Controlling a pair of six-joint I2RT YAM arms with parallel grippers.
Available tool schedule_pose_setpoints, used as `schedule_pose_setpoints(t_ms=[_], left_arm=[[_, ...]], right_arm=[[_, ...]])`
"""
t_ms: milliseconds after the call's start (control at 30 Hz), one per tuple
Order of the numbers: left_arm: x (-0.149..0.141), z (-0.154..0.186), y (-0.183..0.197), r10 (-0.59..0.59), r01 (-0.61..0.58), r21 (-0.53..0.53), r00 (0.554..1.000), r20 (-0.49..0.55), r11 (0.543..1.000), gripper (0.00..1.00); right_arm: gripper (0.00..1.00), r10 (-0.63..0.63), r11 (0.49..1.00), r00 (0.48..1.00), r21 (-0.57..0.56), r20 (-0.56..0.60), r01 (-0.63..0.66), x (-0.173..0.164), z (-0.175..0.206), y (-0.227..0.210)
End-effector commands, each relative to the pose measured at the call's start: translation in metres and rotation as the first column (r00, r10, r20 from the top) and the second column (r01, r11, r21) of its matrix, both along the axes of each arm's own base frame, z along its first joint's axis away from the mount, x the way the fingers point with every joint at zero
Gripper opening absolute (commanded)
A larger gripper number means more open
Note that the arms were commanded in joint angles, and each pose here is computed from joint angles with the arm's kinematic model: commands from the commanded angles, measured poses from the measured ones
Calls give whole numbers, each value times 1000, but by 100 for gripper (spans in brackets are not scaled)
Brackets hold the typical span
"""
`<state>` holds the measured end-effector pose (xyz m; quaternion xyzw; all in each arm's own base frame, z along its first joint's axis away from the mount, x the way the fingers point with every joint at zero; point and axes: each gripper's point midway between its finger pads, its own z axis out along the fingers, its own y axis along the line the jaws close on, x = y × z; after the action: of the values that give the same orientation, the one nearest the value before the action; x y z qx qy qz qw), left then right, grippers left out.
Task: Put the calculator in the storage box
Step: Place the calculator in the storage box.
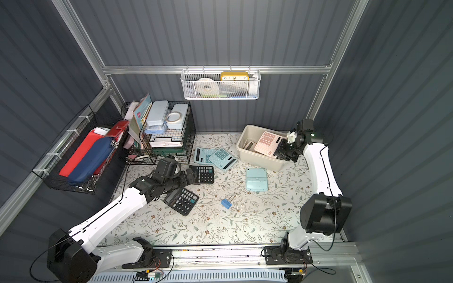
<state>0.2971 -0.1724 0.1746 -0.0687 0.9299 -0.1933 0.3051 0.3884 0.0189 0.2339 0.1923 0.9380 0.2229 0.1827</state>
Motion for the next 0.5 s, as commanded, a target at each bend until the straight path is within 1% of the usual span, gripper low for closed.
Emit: schedule_pose_setpoints(t_ms=[0,200,467], left_arm=[[0,1,-4,-42,42,22,999,-3,999,99],[4,-1,-6,-52,51,23,999,5,998,99],[8,-9,-9,-62,62,38,998,-1,997,99]], right_arm=[[0,38,997,997,-60,-69,-42,3,-10,-10],[0,23,993,986,-107,-167,-42,22,-37,-25],[0,19,995,979,-92,-204,-39,49,-55,-31]])
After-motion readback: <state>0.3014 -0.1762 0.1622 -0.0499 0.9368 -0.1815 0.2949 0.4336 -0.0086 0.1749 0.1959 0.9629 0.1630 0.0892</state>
